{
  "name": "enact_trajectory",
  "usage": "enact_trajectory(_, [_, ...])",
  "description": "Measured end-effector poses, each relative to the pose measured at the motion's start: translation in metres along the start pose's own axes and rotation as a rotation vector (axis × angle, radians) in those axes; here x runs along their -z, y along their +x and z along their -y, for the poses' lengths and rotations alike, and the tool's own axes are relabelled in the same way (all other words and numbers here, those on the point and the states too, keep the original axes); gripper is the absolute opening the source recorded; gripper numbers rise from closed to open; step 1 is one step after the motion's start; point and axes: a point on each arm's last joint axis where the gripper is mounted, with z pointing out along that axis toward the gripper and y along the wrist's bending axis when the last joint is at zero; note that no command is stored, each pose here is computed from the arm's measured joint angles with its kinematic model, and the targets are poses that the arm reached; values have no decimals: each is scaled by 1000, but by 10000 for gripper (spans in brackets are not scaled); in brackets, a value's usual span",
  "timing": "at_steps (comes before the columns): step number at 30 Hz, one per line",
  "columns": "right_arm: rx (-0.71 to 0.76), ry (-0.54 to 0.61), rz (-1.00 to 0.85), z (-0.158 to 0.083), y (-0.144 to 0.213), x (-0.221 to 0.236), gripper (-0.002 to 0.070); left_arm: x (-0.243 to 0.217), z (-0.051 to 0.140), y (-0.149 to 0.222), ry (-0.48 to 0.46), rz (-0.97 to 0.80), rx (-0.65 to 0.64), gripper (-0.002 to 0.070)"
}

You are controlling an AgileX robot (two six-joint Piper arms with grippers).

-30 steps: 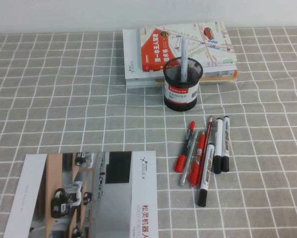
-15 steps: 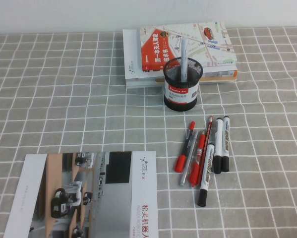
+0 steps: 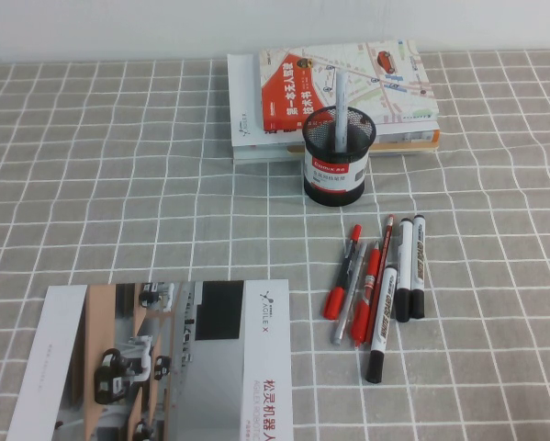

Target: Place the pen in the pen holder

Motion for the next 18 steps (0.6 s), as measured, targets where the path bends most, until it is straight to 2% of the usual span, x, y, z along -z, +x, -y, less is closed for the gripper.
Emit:
enact_trajectory(5, [-552,-213,13,-18,-6,2,-13,0,0,0,0,0,0,-3])
enact_trajectory(7, [-689,-259,29,-21,-10,3,-13,0,0,0,0,0,0,-3])
enact_trajectory(9, [-757,-276,47,-21,-13,3,-13,0,0,0,0,0,0,-3])
enact_trajectory(18, [-834,-272,119,-17,-19,4,-13,0,0,0,0,0,0,-3])
